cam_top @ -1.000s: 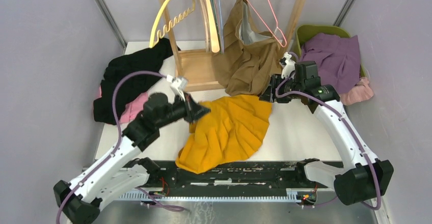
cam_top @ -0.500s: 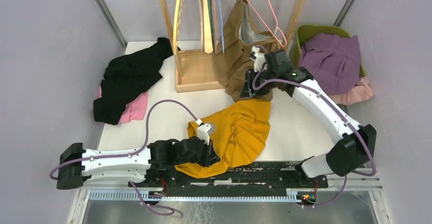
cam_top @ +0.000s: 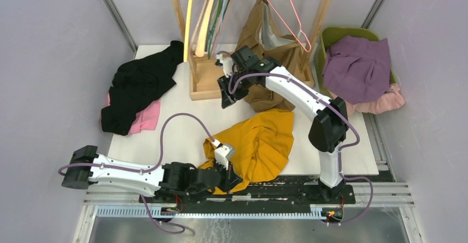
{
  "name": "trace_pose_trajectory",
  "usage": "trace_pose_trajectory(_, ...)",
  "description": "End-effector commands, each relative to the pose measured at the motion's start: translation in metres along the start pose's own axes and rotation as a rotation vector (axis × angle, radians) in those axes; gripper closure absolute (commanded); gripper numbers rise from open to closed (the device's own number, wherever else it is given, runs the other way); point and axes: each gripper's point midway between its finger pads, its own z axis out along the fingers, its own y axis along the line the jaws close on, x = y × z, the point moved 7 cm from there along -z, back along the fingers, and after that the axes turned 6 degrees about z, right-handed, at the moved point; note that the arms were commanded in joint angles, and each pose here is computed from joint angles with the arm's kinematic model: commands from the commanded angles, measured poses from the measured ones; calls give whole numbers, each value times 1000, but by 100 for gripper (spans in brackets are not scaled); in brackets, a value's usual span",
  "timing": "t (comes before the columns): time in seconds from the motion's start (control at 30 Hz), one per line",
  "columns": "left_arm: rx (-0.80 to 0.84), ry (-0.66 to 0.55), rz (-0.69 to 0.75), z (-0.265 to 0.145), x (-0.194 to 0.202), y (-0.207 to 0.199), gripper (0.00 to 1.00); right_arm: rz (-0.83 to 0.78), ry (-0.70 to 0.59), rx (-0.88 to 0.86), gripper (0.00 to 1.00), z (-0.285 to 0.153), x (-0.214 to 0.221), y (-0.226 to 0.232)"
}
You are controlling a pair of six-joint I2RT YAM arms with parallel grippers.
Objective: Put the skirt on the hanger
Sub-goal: Flatten out the skirt at the center of the board.
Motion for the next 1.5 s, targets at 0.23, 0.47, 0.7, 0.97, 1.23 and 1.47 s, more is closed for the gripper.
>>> trace_pose_trajectory(0.23, 43, -88, -3, -9, -9, -15, 89, -119, 326, -103, 44, 70, 44, 23)
trace_pose_trajectory(0.47, 46, -93, 1, -11, -9, -13, 89, -137, 374, -139, 43, 93, 68, 34)
trace_pose_trajectory(0.7, 57, -82, 10, -9, -6, -14, 89, -169, 371, -238, 41, 107, 70, 58)
trace_pose_trajectory(0.97, 65, -87, 7, -10, -3, -10, 89, -235, 472, -146, 40, 132, 98, 55)
trace_pose_trajectory(1.23, 70, -83, 14, -12, -2, -10, 89, -296, 478, -77, 41, 155, 122, 36)
trace_pose_trajectory(1.47, 51, -81, 1, -13, -3, -8, 89, -287, 387, -11, 92, 154, 111, 27)
